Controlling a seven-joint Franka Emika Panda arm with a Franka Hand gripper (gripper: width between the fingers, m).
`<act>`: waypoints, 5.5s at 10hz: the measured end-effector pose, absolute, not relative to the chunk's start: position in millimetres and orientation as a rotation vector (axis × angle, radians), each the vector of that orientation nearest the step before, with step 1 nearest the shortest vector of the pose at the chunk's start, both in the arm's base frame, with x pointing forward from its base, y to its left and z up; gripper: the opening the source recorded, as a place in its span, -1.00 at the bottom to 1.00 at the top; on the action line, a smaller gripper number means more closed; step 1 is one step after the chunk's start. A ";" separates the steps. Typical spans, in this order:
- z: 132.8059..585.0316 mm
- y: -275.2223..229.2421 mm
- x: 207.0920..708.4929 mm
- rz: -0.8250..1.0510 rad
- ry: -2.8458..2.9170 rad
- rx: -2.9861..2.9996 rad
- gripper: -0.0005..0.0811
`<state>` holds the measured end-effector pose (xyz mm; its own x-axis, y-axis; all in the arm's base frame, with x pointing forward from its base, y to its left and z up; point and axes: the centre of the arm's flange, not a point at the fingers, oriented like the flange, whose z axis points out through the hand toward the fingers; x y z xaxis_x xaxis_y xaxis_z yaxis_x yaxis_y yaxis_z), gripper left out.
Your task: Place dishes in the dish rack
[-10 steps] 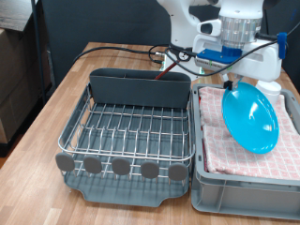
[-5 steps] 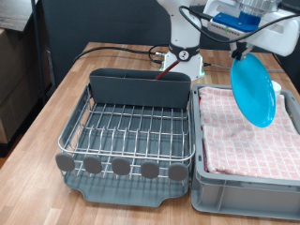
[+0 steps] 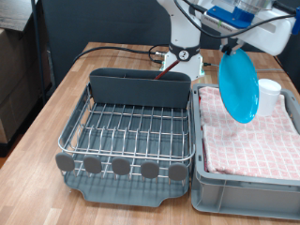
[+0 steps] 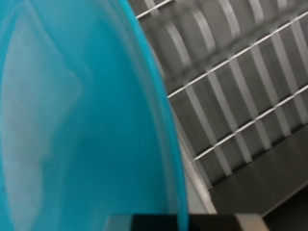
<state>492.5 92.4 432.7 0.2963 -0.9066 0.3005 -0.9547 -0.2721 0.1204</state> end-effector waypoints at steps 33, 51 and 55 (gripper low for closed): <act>392.8 -146.5 469.3 0.569 -0.877 2.355 -0.94; 342.5 -178.4 490.2 0.564 -0.875 2.388 -0.94; 334.0 -179.5 491.3 0.574 -0.883 2.413 -0.94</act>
